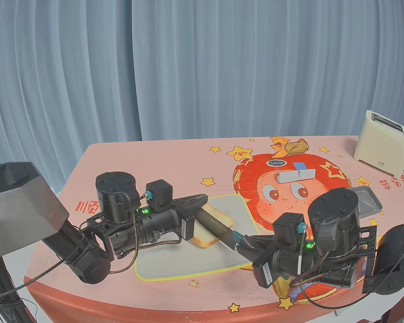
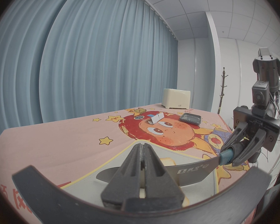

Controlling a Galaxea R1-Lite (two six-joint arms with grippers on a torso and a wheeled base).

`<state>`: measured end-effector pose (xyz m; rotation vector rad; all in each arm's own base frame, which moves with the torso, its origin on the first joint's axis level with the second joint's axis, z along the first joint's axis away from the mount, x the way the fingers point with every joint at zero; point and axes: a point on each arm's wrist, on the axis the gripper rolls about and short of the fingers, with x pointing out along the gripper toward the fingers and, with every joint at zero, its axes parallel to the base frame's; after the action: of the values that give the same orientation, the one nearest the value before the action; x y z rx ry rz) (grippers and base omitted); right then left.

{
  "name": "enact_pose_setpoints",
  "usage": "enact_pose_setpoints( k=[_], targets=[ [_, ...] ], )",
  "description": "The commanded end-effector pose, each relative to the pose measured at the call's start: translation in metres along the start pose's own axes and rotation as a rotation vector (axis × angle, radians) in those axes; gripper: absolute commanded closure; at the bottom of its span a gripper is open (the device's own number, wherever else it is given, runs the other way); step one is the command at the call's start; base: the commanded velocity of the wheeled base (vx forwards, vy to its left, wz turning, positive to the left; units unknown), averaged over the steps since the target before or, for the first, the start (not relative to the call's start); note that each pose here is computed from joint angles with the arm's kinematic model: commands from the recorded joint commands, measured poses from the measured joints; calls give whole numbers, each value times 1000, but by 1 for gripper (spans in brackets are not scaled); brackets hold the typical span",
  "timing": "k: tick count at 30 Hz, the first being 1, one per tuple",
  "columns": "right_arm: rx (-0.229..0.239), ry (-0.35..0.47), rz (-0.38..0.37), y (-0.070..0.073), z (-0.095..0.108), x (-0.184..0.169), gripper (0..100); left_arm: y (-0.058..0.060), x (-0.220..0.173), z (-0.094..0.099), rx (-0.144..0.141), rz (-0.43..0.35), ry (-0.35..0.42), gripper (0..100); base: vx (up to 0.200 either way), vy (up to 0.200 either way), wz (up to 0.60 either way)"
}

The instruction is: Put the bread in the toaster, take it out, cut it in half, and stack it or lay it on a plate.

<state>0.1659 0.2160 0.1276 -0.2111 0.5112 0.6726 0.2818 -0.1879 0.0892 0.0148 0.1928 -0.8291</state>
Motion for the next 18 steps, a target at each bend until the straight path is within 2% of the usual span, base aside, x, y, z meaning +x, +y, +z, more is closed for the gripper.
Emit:
enact_pose_setpoints(
  k=[1, 18],
  targets=[
    [2, -4, 0, 0, 1, 1, 100, 0, 1, -3, -4, 0, 12, 100, 0, 0, 0],
    [1, -2, 1, 0, 0, 0, 100, 1, 3, -9, -9, 1, 32, 100, 0, 0, 0]
  ],
)
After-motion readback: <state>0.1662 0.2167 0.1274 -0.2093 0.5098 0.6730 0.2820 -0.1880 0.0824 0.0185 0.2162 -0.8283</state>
